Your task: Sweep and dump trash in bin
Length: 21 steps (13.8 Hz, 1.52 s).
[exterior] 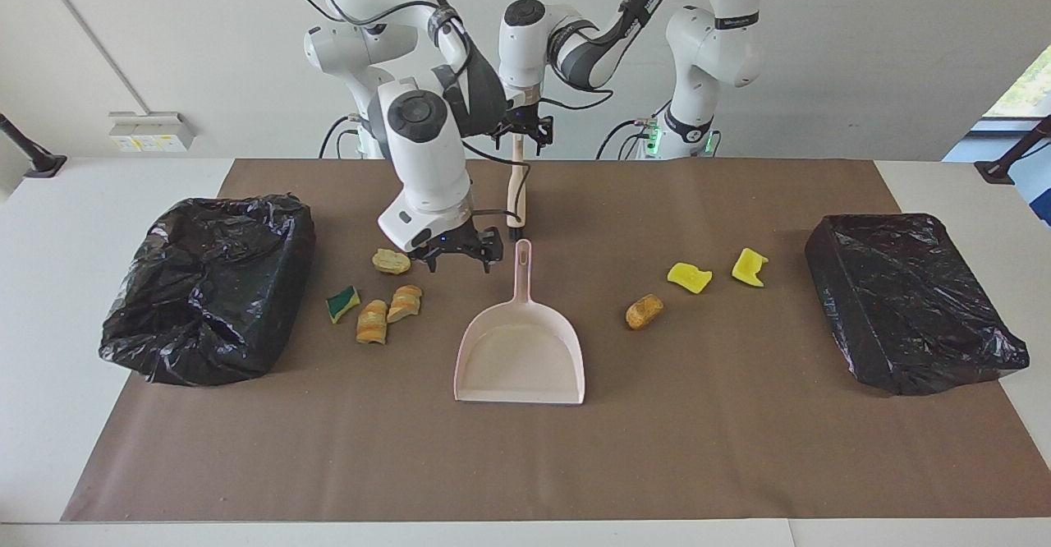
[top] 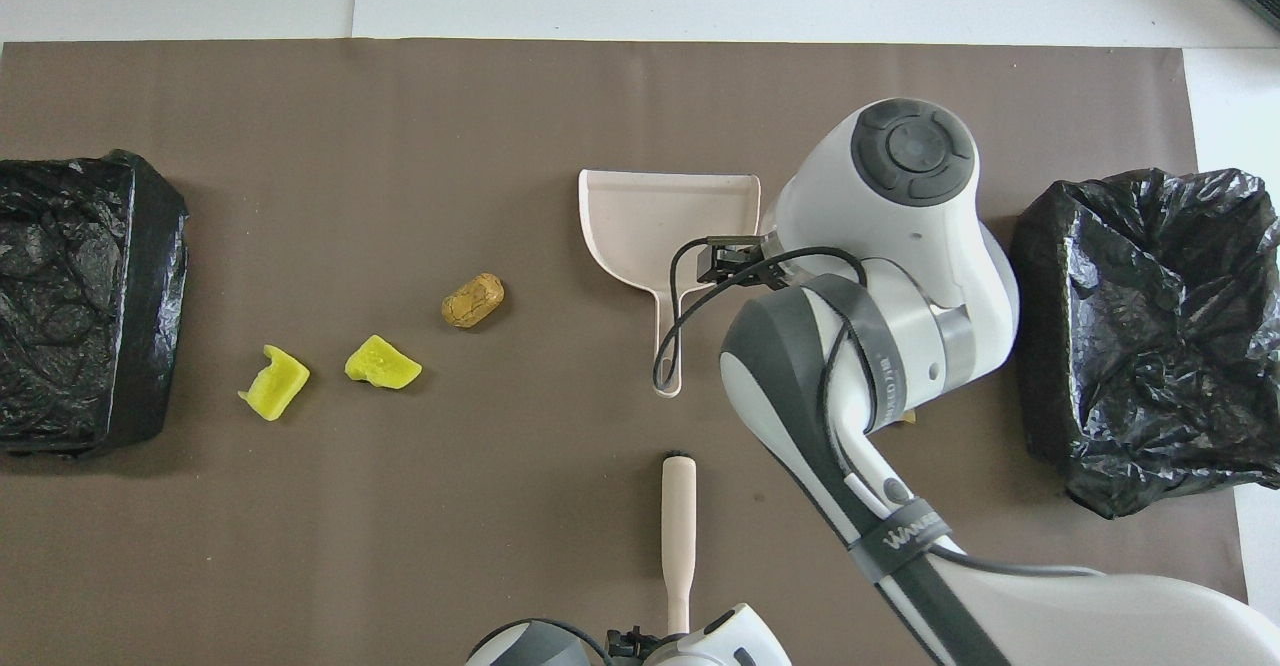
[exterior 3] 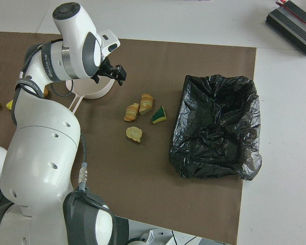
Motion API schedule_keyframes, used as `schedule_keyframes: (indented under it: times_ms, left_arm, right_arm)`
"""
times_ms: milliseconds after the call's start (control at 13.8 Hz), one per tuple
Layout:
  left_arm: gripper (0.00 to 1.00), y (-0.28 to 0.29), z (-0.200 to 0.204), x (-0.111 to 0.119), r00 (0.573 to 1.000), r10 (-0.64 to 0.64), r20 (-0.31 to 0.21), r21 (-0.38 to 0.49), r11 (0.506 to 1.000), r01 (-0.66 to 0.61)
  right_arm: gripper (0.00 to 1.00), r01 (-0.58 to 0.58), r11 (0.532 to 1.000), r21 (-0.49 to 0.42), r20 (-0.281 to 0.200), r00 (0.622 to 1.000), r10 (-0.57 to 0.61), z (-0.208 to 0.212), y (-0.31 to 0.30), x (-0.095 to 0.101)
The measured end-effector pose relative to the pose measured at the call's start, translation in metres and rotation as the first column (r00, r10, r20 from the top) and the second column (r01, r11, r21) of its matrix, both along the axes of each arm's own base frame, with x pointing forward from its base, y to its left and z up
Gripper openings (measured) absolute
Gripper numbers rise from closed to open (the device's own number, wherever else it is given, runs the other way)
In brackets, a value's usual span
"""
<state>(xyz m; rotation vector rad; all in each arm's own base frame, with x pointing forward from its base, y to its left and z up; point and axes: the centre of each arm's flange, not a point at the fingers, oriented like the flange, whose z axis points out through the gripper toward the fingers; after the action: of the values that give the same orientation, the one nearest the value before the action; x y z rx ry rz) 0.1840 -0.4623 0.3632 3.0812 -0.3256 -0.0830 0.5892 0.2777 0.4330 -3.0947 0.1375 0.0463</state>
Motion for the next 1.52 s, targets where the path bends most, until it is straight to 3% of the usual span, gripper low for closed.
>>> schedule_keyframes:
  times_ms: [290,508,726,798,944,1016,1234,1379,1524]
  left_arm:
    - [0.94,0.0,-0.014,-0.001,0.998,0.061,-0.011,0.02,0.998,-0.06]
    - [0.91,-0.004,-0.028,-0.003,0.996,0.082,-0.015,0.025,0.996,-0.082]
    - [0.6,-0.005,-0.028,0.0,0.995,0.101,-0.013,0.019,0.995,-0.101]
    - [0.59,-0.005,-0.027,0.003,0.994,0.109,-0.013,0.018,0.994,-0.109]
    - [0.32,-0.003,-0.026,0.011,0.992,0.124,-0.012,0.014,0.992,-0.124]
    - [0.26,-0.001,-0.025,0.014,0.991,0.13,-0.012,0.015,0.991,-0.13]
    - [0.26,0.009,-0.021,0.029,0.989,0.145,-0.024,0.047,0.988,-0.144]
    - [0.26,0.027,-0.006,0.048,0.986,0.158,-0.048,0.115,0.982,-0.151]
    - [0.26,0.055,0.009,0.071,0.984,0.174,-0.039,0.216,0.963,-0.162]
  right_arm:
    - [1.0,-0.014,1.0,-0.018,-0.024,1.0,0.014,-0.041,0.06,-0.012]
    - [1.0,-0.026,0.999,-0.031,-0.044,0.999,0.025,-0.062,0.068,-0.015]
    - [1.0,-0.036,0.998,-0.043,-0.065,0.997,0.033,-0.075,0.071,-0.022]
    - [1.0,-0.042,0.998,-0.047,-0.071,0.997,0.038,-0.078,0.073,-0.025]
    - [0.96,-0.045,0.998,-0.049,-0.074,0.996,0.042,-0.08,0.075,-0.027]
    - [0.85,-0.047,0.998,-0.049,-0.074,0.996,0.043,-0.08,0.075,-0.027]
    - [0.5,-0.05,0.998,-0.047,-0.071,0.996,0.046,-0.078,0.076,-0.027]
    - [0.31,-0.066,0.997,-0.044,-0.063,0.996,0.063,-0.074,0.075,-0.024]
    - [0.31,-0.183,0.983,-0.03,-0.056,0.982,0.181,-0.071,0.065,-0.017]
